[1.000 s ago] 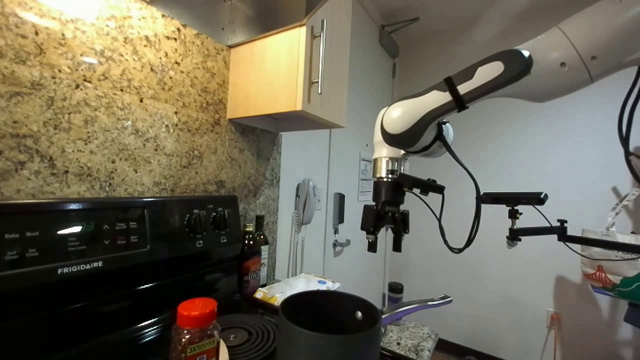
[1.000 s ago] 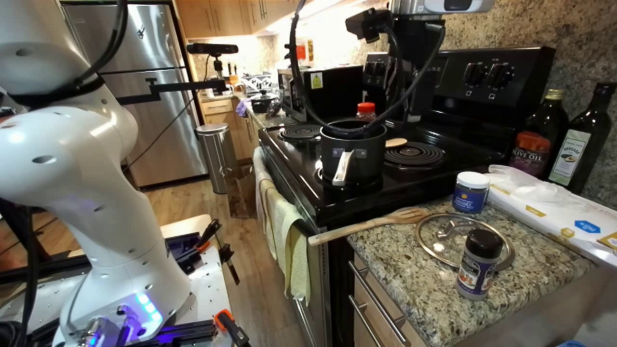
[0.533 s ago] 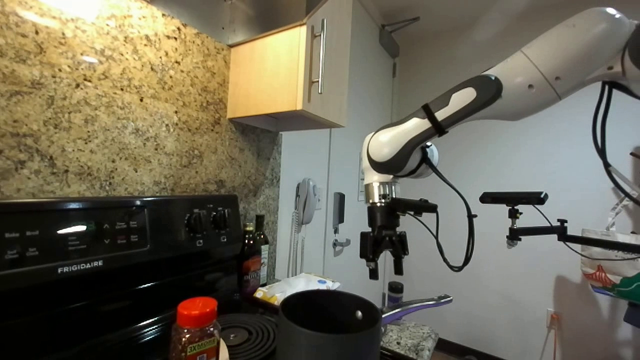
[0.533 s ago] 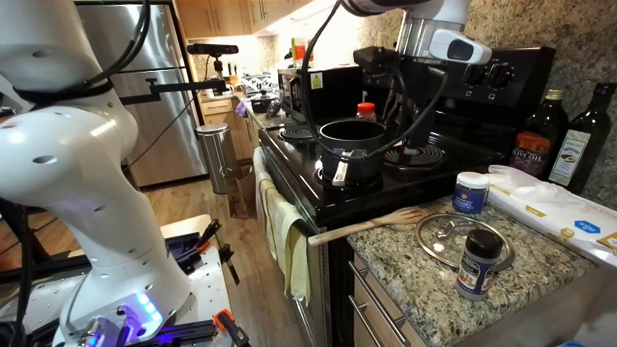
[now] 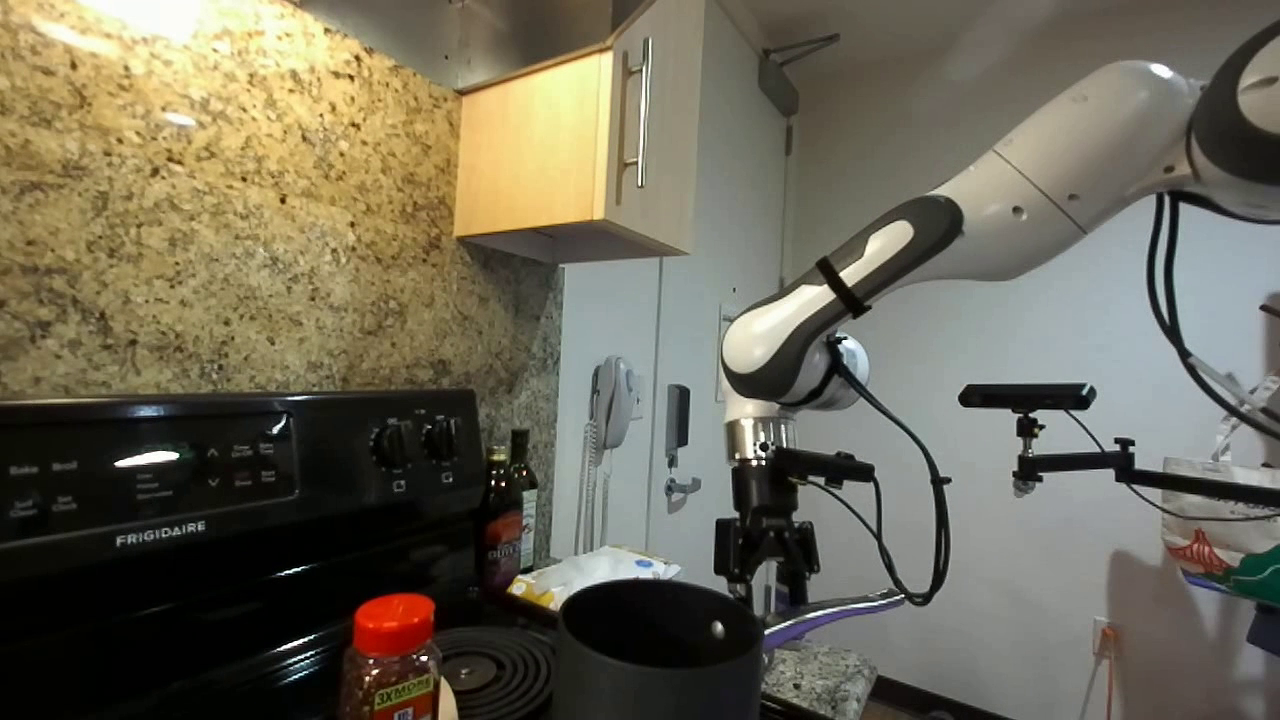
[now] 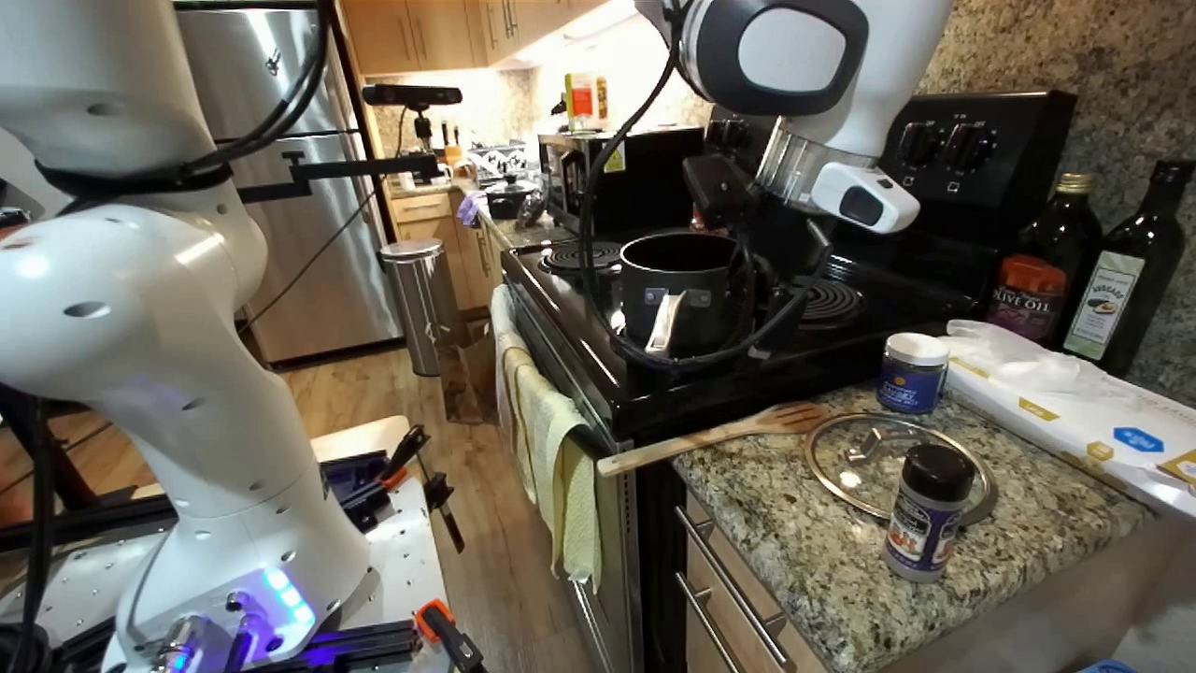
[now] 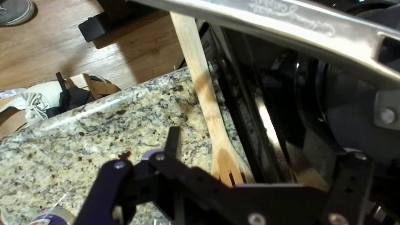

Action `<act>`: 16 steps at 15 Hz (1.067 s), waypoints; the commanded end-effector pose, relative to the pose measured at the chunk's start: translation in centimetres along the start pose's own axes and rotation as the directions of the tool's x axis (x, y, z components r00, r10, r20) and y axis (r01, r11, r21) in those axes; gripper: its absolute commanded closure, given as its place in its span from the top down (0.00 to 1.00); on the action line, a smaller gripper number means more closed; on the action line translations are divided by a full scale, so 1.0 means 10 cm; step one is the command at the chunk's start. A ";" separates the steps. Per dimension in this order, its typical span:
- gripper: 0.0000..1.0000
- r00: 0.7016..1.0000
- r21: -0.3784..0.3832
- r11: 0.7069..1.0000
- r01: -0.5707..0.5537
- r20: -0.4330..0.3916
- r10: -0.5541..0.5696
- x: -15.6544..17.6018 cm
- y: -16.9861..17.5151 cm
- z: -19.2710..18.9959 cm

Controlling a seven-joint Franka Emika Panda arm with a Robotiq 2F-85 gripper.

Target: Uncover the pot and put the wooden spoon in it

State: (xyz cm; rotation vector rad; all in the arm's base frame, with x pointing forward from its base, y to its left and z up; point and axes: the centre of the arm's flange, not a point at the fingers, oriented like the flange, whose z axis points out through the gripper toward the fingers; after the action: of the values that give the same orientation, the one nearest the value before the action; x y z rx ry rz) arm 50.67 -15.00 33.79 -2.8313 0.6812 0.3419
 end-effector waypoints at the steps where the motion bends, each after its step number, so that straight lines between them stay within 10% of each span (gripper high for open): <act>1: 1.00 1.000 0.047 0.999 0.005 -0.003 -0.005 -0.04 0.08 0.21; 16: 1.00 0.995 -0.037 0.999 0.011 -0.095 -0.015 0.04 0.00 0.65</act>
State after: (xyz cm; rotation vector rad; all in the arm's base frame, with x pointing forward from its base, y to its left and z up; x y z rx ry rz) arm 49.98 -14.16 28.27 -2.8613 0.7038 0.2629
